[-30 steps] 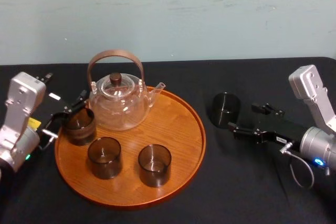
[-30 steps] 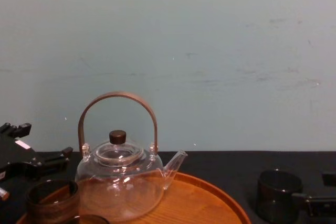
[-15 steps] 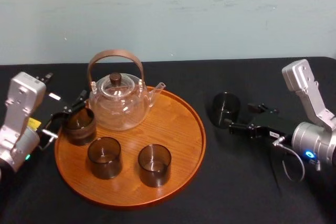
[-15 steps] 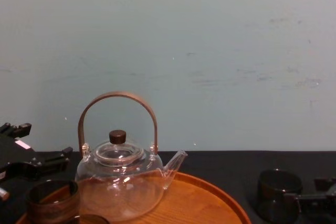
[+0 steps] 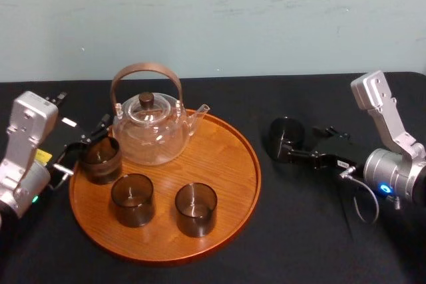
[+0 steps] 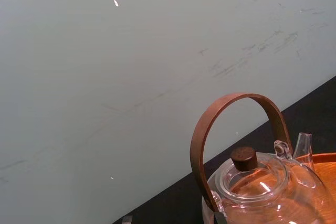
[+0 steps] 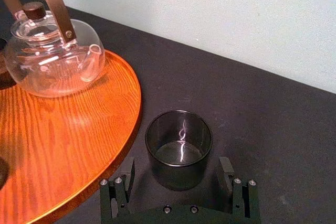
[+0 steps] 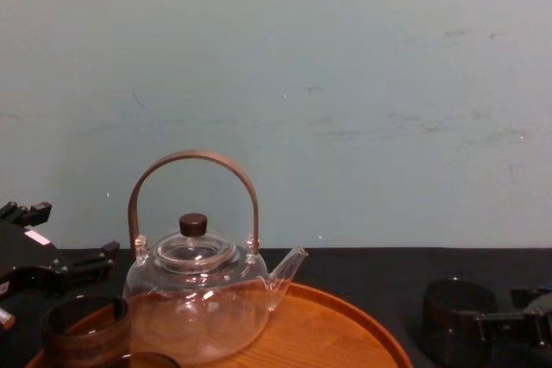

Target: Pick up the glass from the table and place it on the tray.

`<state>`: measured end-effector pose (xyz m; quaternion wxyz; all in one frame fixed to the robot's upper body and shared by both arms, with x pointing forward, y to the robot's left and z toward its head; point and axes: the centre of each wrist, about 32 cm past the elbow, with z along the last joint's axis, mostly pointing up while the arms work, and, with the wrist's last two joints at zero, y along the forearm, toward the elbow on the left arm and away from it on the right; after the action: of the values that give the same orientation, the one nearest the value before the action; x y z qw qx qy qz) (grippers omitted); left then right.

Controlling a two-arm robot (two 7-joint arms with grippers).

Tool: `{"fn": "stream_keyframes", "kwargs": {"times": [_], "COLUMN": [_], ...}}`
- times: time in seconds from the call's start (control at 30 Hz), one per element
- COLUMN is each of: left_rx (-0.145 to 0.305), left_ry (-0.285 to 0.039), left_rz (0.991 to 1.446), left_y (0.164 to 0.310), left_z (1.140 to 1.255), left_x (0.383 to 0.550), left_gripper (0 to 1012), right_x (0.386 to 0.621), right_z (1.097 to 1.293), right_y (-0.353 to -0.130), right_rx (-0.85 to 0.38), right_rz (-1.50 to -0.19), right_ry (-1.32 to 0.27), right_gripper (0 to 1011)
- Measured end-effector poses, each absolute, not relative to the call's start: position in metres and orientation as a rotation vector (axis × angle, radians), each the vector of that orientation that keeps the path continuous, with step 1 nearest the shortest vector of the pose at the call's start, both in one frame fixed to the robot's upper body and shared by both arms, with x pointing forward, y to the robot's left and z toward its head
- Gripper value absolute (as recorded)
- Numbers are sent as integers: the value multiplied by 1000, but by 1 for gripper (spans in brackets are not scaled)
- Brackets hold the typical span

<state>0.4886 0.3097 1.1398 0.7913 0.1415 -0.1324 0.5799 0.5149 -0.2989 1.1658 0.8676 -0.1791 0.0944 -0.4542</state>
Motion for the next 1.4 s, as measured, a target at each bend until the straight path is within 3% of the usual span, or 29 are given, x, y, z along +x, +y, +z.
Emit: {"fn": "stream_keyframes", "kwargs": {"times": [1.4], "left_rx": [304], "left_ry": [-285], "left_rz": [1248], "left_y": [310], "left_z": [1140], "left_x": [489], "left_gripper": [1002], "right_x": [550], "right_z": [1160], "right_y": [-276], "right_rx": [-433], "right_rz": [-932], "right_ry": [166], "right_gripper": [1003]}}
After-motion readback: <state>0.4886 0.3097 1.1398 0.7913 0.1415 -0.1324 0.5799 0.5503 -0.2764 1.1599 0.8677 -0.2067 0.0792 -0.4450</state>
